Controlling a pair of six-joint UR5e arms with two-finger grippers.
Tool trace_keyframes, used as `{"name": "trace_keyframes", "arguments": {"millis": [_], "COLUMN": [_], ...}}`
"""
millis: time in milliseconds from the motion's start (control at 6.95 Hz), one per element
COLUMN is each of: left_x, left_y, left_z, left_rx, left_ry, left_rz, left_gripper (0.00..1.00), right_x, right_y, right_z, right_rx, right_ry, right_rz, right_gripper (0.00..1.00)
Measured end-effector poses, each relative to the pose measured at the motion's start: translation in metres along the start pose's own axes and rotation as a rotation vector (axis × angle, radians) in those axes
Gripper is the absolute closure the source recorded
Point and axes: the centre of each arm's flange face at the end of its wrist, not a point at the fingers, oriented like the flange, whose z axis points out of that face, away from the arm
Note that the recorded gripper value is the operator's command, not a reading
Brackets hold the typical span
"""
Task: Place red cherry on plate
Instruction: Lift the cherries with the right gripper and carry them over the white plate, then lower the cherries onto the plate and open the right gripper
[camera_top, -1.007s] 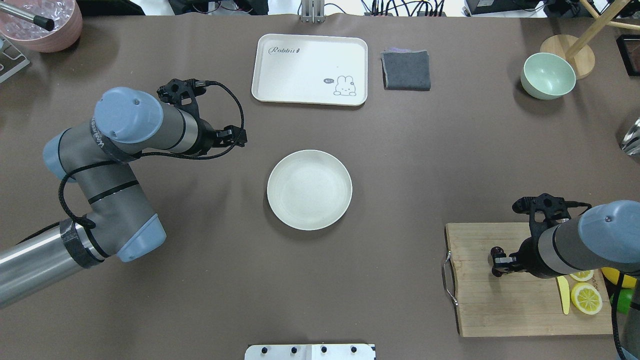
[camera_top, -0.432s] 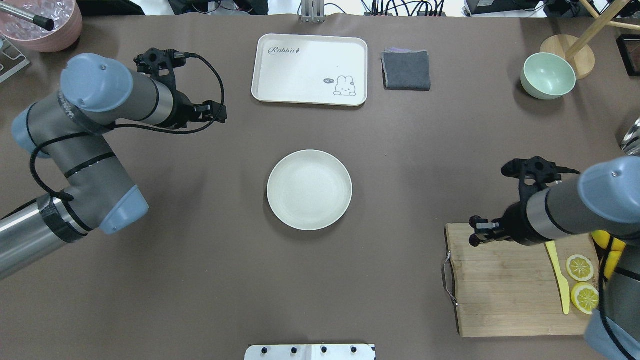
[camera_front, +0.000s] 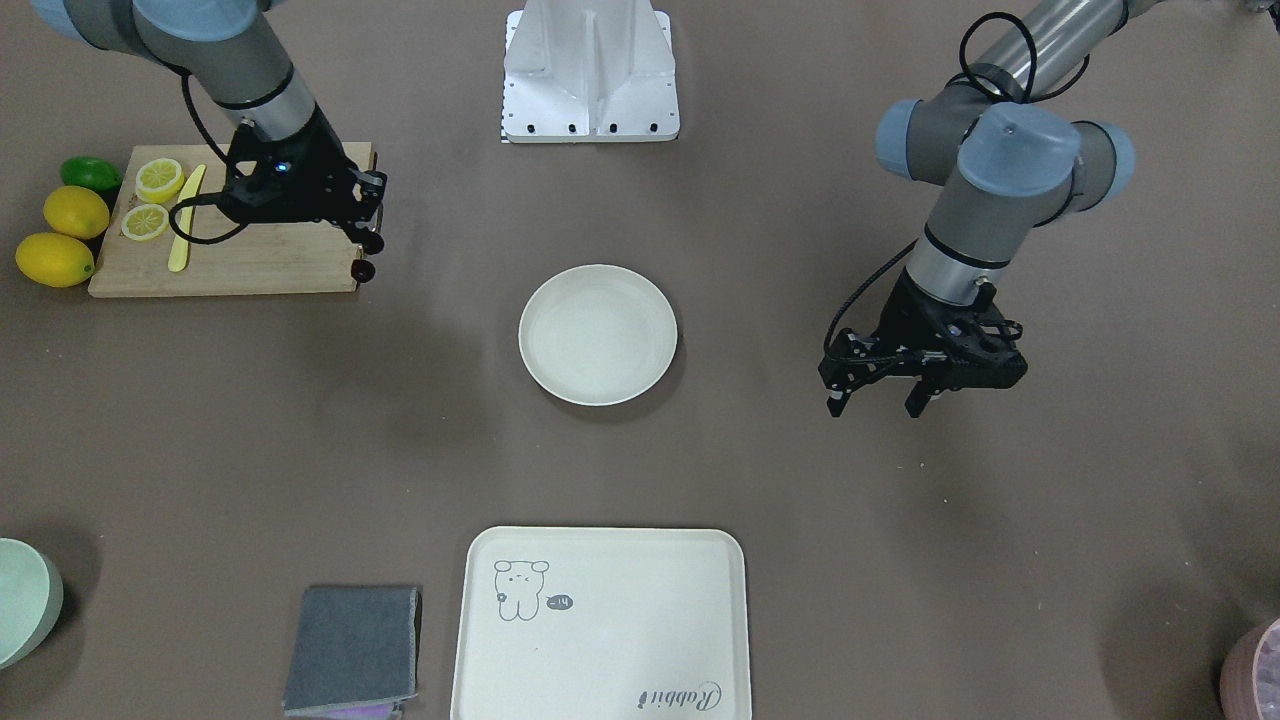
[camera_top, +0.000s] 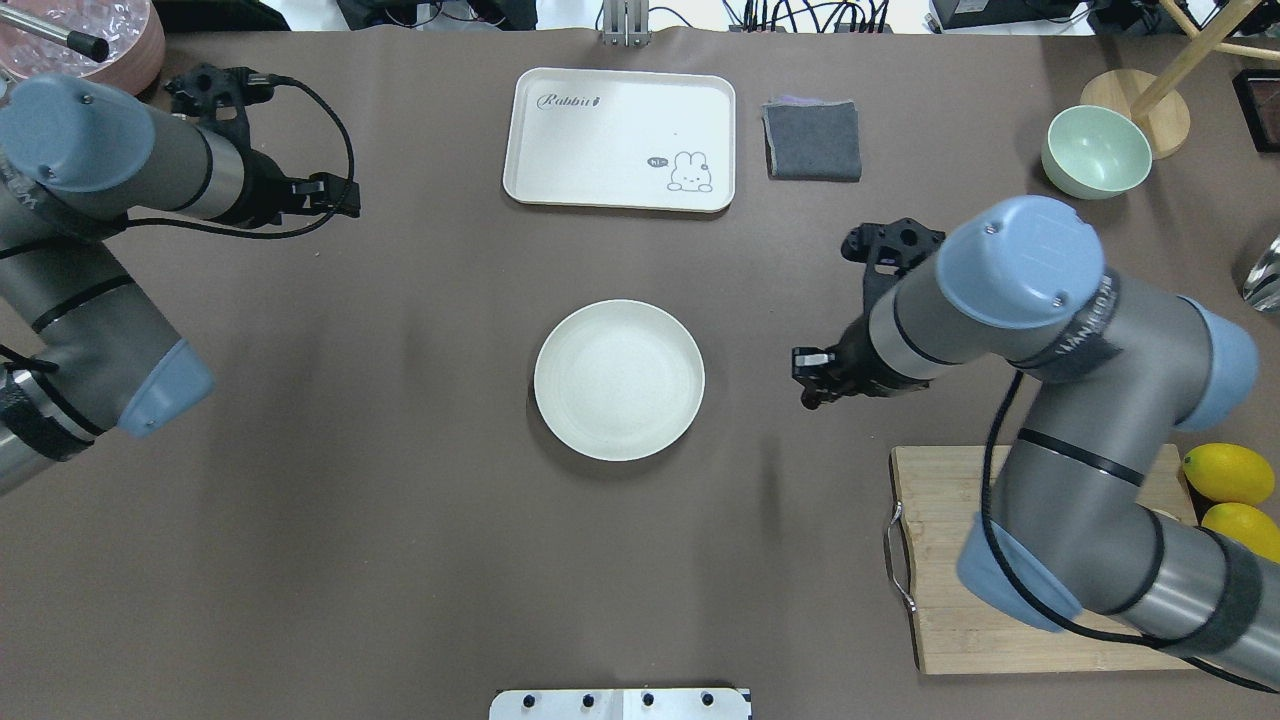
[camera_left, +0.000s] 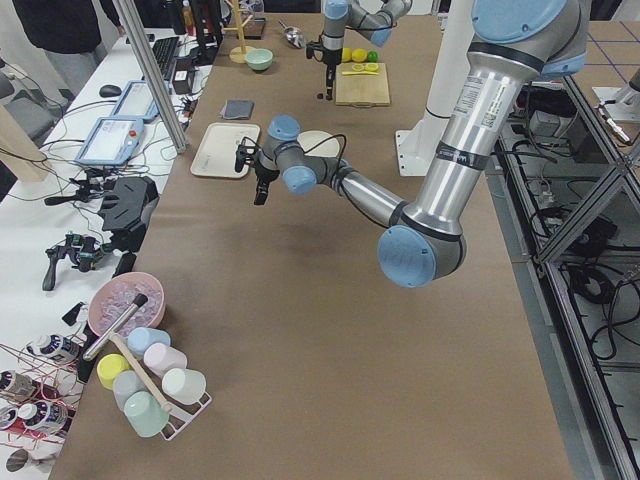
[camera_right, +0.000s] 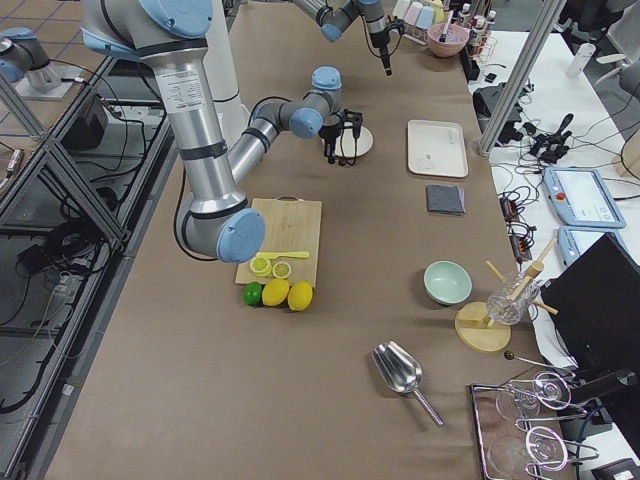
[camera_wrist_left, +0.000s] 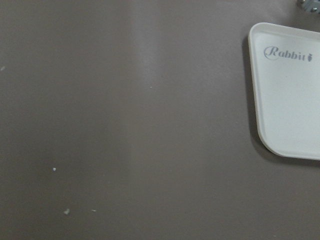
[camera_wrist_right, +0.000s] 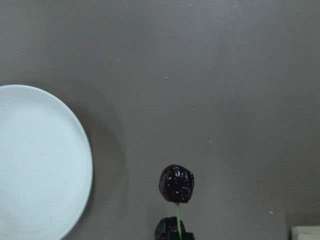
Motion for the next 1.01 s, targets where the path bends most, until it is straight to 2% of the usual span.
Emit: {"name": "trace_keyframes", "arguments": {"millis": [288, 719, 863, 1007], "left_x": [-0.095, -0.203, -0.227, -0.244], "left_y": [-0.01, -0.024, -0.028, -0.033], "left_z": [-0.012, -0.053, -0.066, -0.076], "left_rx": [-0.032, -0.093, -0.104, -0.113], "left_ry": [-0.073, -0.081, -0.088, -0.096], "left_rz": [0.116, 0.131, 0.136, 0.141], "left_gripper": [0.02, 0.02, 0.02, 0.02], "right_x": [-0.082, -0.164, -0.174, -0.178], "right_y": [-0.024, -0.003, 0.003, 0.006], "right_z": [0.014, 0.07, 0.094, 0.11], "right_rx": [0.02, 0.027, 0.036, 0.038], "right_ry": [-0.013, -0.005, -0.007, -0.008], "right_rz": [-0.049, -0.123, -0.139, -0.147], "right_gripper": [1.0, 1.0, 0.77, 0.03]}}
